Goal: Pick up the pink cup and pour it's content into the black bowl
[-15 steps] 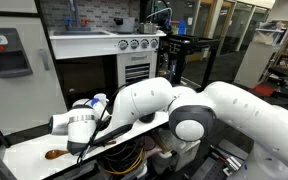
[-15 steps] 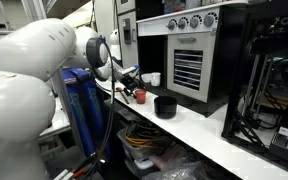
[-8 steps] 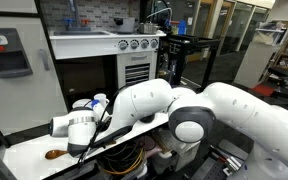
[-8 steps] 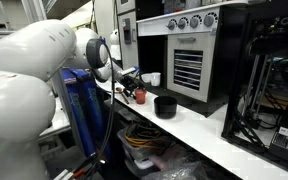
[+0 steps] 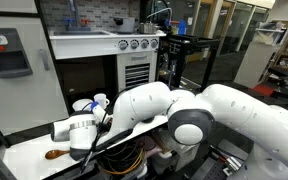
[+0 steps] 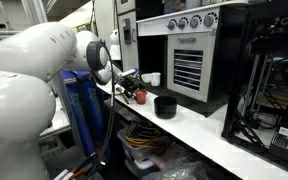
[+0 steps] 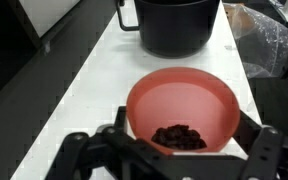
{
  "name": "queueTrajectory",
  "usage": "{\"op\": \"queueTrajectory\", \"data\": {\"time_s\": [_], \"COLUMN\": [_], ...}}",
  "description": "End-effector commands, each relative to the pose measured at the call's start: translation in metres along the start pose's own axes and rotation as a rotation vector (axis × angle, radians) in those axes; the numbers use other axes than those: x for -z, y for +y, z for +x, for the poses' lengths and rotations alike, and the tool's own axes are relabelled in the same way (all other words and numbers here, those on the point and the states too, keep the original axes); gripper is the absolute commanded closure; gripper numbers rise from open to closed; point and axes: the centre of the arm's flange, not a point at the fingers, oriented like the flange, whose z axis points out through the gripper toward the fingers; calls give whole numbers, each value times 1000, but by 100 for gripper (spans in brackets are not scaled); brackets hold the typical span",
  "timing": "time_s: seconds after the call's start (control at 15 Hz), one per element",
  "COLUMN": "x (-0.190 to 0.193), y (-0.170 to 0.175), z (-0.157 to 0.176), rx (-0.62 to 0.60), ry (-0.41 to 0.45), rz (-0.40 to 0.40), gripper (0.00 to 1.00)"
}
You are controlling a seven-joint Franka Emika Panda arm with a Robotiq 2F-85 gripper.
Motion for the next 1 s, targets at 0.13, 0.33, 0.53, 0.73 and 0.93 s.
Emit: {"op": "queueTrajectory", "data": {"time_s": [0.13, 0.33, 0.53, 0.73, 0.93], "x": [2, 2, 2, 1, 0], "y": [10, 9, 8, 8, 8], "z": [13, 15, 15, 15, 16], "rx": [30, 32, 35, 38, 39], "ry": [-72, -82, -88, -98, -105], "rz": [-26, -33, -38, -42, -43], "gripper": [0, 0, 0, 0, 0]}}
